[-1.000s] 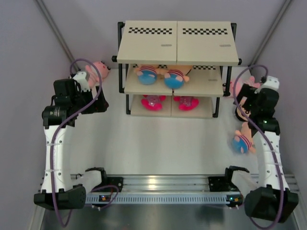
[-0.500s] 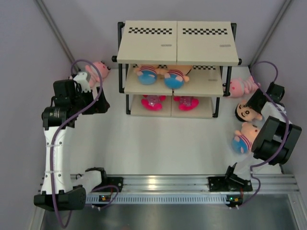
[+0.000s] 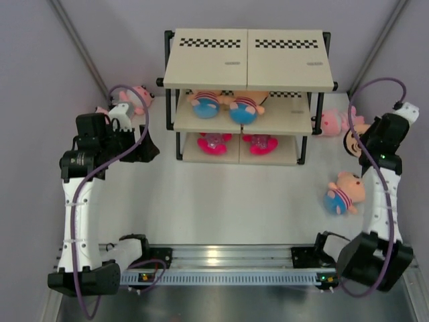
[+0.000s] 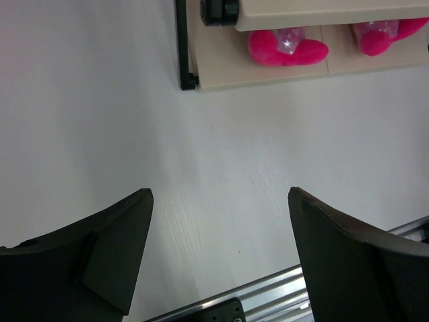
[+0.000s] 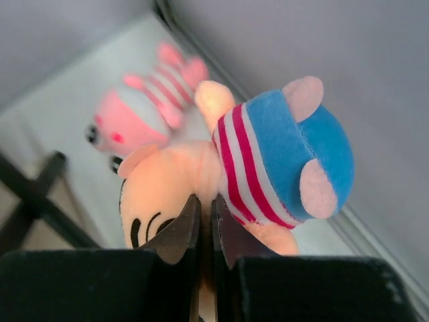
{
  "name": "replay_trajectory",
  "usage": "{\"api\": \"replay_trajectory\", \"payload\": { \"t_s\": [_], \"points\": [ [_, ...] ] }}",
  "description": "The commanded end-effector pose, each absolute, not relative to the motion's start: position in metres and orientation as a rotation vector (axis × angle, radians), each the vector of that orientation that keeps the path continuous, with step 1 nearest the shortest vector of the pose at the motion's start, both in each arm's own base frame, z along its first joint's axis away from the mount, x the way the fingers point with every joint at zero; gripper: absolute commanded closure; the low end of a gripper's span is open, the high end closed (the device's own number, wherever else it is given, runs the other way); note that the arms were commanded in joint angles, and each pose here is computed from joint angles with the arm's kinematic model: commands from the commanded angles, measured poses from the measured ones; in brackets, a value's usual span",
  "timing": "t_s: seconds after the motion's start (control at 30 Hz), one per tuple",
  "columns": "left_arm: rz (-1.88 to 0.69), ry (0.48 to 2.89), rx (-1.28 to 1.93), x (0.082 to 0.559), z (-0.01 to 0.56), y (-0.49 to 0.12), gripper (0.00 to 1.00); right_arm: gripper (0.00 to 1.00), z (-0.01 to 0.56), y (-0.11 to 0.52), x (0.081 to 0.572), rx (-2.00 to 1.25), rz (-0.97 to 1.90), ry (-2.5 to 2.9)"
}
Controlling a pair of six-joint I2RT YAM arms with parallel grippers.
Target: Place and organize the stuffed toys onto the shelf
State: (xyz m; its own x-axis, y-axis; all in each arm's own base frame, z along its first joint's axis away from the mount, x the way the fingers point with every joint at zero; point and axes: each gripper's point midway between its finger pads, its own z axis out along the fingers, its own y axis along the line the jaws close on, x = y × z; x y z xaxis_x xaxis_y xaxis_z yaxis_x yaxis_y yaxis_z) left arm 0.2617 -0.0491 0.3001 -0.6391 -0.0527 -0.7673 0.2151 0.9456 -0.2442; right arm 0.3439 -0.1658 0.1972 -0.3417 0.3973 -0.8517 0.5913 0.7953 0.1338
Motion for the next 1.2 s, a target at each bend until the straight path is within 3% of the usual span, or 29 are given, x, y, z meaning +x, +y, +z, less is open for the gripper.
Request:
{"api": "replay_trajectory", "payload": {
  "t_s": [0.0,0.1,0.4,0.67,0.77,1.17],
  "points": [
    [-0.499,2.139,0.299,0.255,0.314,-0.069,0.13,1.00,0.314,-0.150,0.316,0.652,-0.367,1.693],
    [-0.572,2.136,0.404,0.244,0.308,-0.084,0.13,1.00,0.358,-0.104,0.301,0.526,-0.329,1.654],
    [-0.541,2.180,0.672,0.225,0.272,-0.109,0.08,1.00,0.372,0.037,0.260,0.125,0.012,1.883],
    [-0.639,2.144,0.825,0.224,0.278,-0.141,0.05,1.00,0.382,0.219,0.225,-0.131,0.679,1.815],
    [-0.687,2.128,0.866,0.219,0.281,-0.152,0.01,1.00,0.380,0.284,0.219,-0.195,0.803,1.772],
    [-0.795,2.067,0.811,0.236,0.318,-0.175,0.01,1.00,0.372,0.361,0.245,-0.108,0.875,1.705]
  ]
}}
